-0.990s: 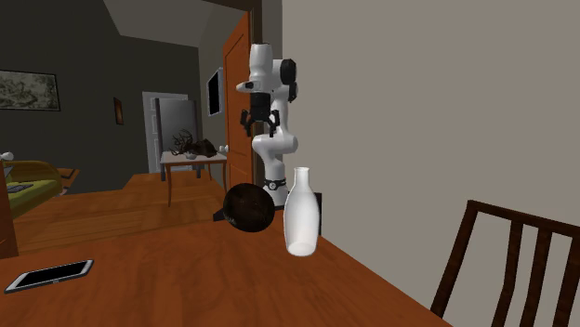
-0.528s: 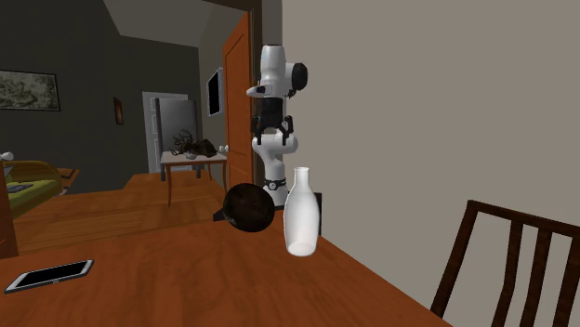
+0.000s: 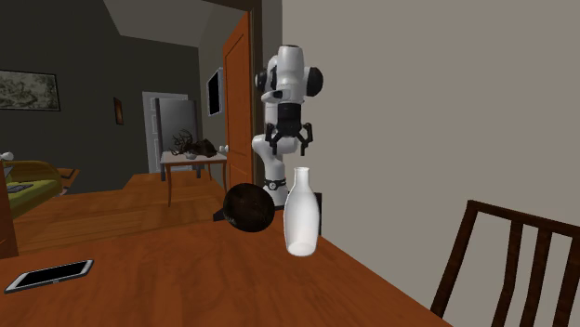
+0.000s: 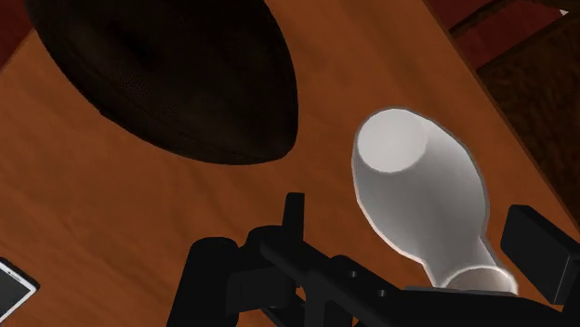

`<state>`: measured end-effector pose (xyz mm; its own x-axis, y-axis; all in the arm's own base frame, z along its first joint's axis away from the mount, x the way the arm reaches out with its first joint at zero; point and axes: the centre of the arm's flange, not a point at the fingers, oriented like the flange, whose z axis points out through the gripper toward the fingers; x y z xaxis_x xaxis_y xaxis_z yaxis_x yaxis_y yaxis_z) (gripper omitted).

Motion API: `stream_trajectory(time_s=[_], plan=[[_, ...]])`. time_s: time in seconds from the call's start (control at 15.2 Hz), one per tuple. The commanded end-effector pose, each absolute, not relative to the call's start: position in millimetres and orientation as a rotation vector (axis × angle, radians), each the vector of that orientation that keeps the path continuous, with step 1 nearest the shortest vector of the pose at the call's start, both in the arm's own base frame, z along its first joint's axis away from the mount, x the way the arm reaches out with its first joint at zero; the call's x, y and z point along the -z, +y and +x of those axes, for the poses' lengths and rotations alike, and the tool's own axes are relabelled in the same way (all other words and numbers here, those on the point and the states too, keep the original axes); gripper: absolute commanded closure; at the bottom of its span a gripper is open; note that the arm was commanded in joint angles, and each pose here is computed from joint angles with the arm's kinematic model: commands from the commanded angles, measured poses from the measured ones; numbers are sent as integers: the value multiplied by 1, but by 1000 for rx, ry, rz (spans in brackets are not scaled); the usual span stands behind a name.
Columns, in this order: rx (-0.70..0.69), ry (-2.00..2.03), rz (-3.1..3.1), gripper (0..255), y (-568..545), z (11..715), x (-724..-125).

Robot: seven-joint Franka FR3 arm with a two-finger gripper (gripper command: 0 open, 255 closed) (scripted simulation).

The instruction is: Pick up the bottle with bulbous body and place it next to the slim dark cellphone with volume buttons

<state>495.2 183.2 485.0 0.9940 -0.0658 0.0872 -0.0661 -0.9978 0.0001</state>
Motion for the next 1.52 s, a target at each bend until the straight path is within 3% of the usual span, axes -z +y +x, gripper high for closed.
stream_trajectory(time_s=[0.0,0.26,0.79,1.32,1.39,1.45], plan=[[-150,-112,3138,0,201,510,-478],[-175,-125,3143,0,237,543,-466],[-175,-125,3143,0,237,548,-426],[-175,-125,3143,0,237,548,-426],[-175,-125,3143,255,237,548,-426],[-175,-125,3143,255,237,548,-426]])
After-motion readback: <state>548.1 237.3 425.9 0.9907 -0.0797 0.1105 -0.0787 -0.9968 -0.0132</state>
